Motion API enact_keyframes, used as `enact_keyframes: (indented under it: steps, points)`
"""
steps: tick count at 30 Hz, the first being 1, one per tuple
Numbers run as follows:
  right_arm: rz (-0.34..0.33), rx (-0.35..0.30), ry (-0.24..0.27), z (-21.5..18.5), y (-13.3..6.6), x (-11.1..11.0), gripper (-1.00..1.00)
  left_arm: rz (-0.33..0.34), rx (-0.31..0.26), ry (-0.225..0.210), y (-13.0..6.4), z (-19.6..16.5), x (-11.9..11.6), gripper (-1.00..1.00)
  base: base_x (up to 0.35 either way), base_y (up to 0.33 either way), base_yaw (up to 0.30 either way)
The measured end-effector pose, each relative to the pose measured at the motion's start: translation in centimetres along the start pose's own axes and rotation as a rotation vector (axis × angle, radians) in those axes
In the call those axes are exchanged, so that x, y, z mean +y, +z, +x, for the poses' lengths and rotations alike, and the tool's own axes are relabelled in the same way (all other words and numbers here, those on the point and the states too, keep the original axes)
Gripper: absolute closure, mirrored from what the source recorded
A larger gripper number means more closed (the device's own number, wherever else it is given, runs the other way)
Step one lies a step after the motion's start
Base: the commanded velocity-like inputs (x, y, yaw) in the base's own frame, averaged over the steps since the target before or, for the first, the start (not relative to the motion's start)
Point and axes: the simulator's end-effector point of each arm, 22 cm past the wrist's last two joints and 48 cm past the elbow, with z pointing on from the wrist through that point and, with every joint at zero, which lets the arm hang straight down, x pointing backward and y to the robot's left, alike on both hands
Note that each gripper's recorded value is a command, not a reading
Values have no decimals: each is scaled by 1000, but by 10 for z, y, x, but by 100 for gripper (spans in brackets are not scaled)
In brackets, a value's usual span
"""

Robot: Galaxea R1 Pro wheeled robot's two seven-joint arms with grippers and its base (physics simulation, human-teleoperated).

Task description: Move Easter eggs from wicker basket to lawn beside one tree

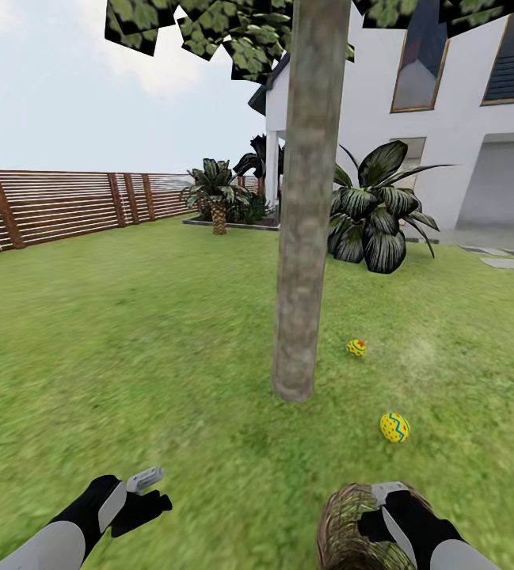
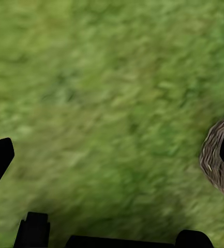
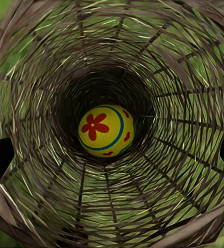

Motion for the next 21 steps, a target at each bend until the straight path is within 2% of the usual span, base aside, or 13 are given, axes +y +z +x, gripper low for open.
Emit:
enact_keyframes:
  steps: [6, 10, 12, 14, 17, 21]
  points:
    - [1, 0, 2, 3, 7, 0, -100, -1, 0, 0, 7, 2, 2, -100, 1, -1, 0]
    - [7, 2, 0, 7, 14, -4, -100, -11, -4, 0, 12, 2, 12, -100, 0, 0, 0]
    - [23, 8, 6, 10, 17, -17, -100, -17, -6, -1, 14, 2, 17, -100, 0, 0, 0]
    - [48, 14, 18, 15, 20, -40, -100, -18, -6, -1, 18, 3, 19, -100, 0, 0, 0]
    - [57, 16, 22, 16, 19, -51, -100, -17, -6, 0, 18, 3, 18, -100, 0, 0, 0]
    - [75, 19, 29, 19, 17, -79, -100, -16, -5, 1, 18, 4, 17, -100, 0, 0, 0]
